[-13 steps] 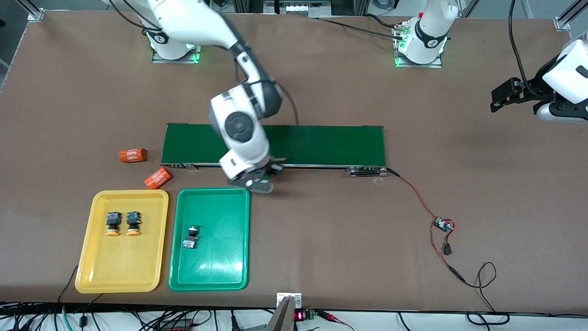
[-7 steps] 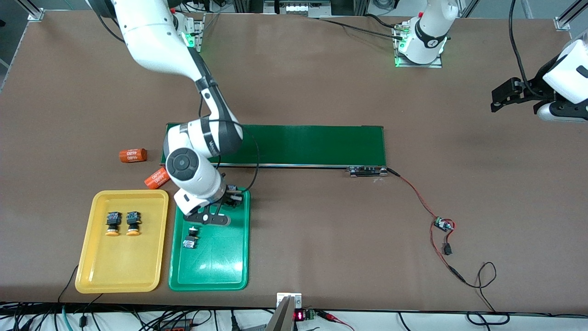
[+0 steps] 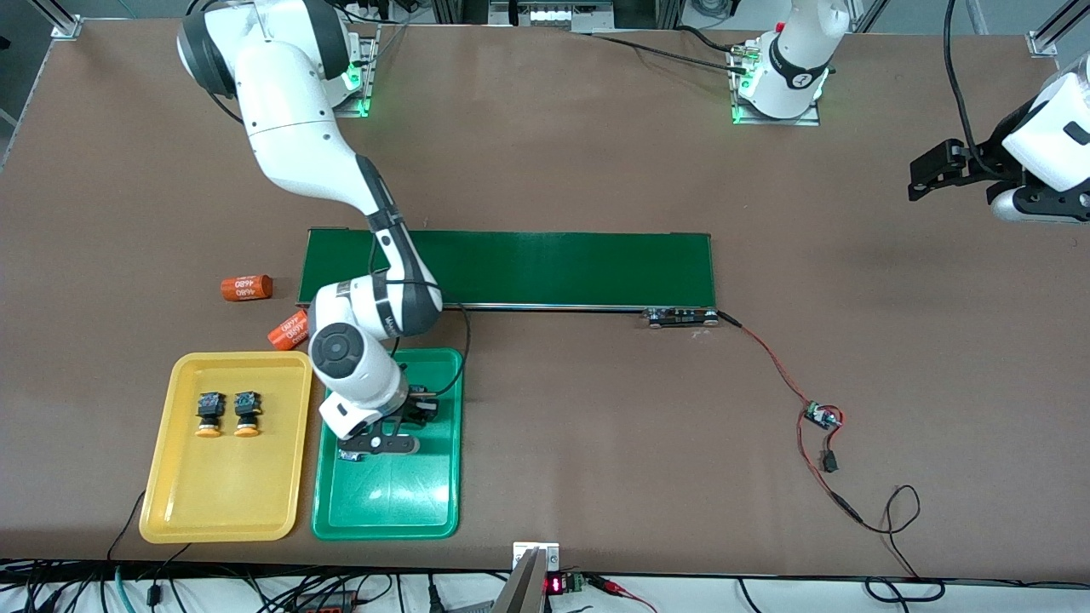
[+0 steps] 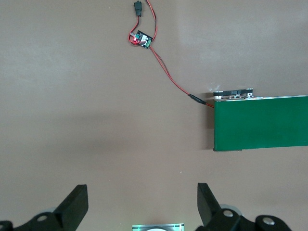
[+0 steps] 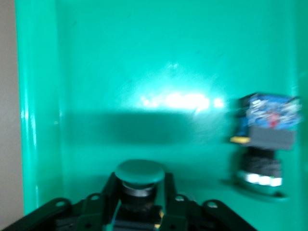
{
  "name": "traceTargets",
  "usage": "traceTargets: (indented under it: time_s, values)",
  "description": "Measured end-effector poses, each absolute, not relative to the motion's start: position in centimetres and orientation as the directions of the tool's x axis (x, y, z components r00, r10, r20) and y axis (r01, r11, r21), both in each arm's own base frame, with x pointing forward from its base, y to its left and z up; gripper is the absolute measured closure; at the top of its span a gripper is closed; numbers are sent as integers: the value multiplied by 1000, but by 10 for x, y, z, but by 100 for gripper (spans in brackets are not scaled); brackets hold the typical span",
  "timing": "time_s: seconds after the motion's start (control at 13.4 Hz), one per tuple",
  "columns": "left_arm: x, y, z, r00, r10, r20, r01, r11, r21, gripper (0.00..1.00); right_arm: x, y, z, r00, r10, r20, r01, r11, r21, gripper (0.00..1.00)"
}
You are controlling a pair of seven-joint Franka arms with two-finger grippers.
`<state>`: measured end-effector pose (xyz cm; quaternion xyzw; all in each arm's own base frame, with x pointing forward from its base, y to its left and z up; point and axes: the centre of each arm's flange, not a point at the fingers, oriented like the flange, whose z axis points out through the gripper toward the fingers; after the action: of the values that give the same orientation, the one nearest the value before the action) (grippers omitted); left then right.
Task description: Sort buttons by color to trays
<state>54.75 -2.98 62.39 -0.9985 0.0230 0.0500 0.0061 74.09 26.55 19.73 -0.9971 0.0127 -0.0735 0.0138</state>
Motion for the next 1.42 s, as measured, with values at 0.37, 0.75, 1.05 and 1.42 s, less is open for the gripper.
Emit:
traceTargets:
  time_s: [0.37, 0.75, 1.05, 1.42]
  values:
    - [547, -34, 626, 994, -52, -97, -54, -999, -10, 0, 747, 244, 309, 992, -47, 114, -43, -998, -38, 0]
    - [547, -32, 626, 994, -49, -98, -50, -999, -10, 0, 732, 222, 399, 996, -63, 61, -61, -998, -35, 0]
    - [547, -32, 626, 994, -49, -98, -50, -999, -10, 0, 728, 190, 451, 991, -101, 85, -99, -995, -26, 0]
    - [547, -36, 626, 993, -58, -98, -59, -998, -10, 0, 718, 62, 514, 983, -173, 66, -174, -984, 21, 0]
